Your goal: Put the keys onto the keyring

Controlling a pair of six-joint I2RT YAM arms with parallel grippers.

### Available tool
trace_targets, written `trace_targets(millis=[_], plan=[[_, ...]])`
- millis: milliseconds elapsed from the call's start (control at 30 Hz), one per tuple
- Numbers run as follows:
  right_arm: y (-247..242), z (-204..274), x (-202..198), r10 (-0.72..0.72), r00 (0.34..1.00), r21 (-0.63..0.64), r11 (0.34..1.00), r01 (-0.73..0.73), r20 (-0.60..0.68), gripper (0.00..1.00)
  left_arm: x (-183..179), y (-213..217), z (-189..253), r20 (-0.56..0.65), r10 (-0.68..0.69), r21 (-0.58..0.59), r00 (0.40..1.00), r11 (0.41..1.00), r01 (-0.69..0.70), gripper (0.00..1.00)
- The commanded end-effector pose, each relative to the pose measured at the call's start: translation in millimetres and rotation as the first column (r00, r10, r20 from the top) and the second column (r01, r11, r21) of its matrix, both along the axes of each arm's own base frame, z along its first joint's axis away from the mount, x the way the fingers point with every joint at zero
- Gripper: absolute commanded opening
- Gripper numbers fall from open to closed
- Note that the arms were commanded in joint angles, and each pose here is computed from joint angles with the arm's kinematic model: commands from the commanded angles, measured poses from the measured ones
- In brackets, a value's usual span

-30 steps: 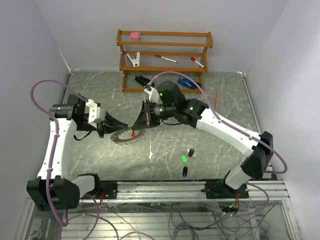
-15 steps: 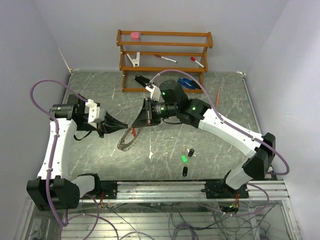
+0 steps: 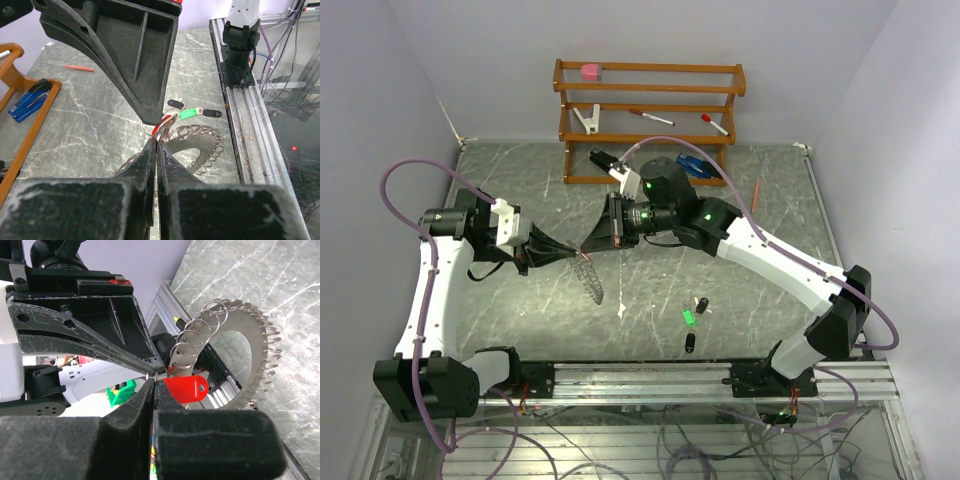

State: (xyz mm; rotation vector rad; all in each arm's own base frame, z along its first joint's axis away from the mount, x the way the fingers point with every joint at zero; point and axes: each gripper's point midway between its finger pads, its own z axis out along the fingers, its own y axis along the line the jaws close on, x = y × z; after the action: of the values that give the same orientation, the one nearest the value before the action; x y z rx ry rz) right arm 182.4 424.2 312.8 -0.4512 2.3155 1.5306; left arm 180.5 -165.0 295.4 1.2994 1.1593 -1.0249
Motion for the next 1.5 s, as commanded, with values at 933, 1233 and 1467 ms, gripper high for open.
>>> trace_targets(millis=[933,1233,1467], plan=[[-92.0,-222.9,27.9,-0.048,0.998,-0.588,0.806,0.068,0.05,0.0,0.8,-3.9,14.8,0.062,-0.011,-0.067,0.998,0.998,0.015,0.07],[-90.8,-268.0,38.3,-0.053,0.998,-0.656,0.752,0.065,0.039,0.0,1.9,-3.6,15.8,0.065,-0.01,-0.066,0.998,0.998,0.014,0.07],[-85.8,-285.5,56.2,-0.063,0.995,-0.689,0.719,0.096,0.073,0.0,1.5,-3.4,16.3,0.068,-0.008,-0.064,0.998,0.998,0.013,0.07]])
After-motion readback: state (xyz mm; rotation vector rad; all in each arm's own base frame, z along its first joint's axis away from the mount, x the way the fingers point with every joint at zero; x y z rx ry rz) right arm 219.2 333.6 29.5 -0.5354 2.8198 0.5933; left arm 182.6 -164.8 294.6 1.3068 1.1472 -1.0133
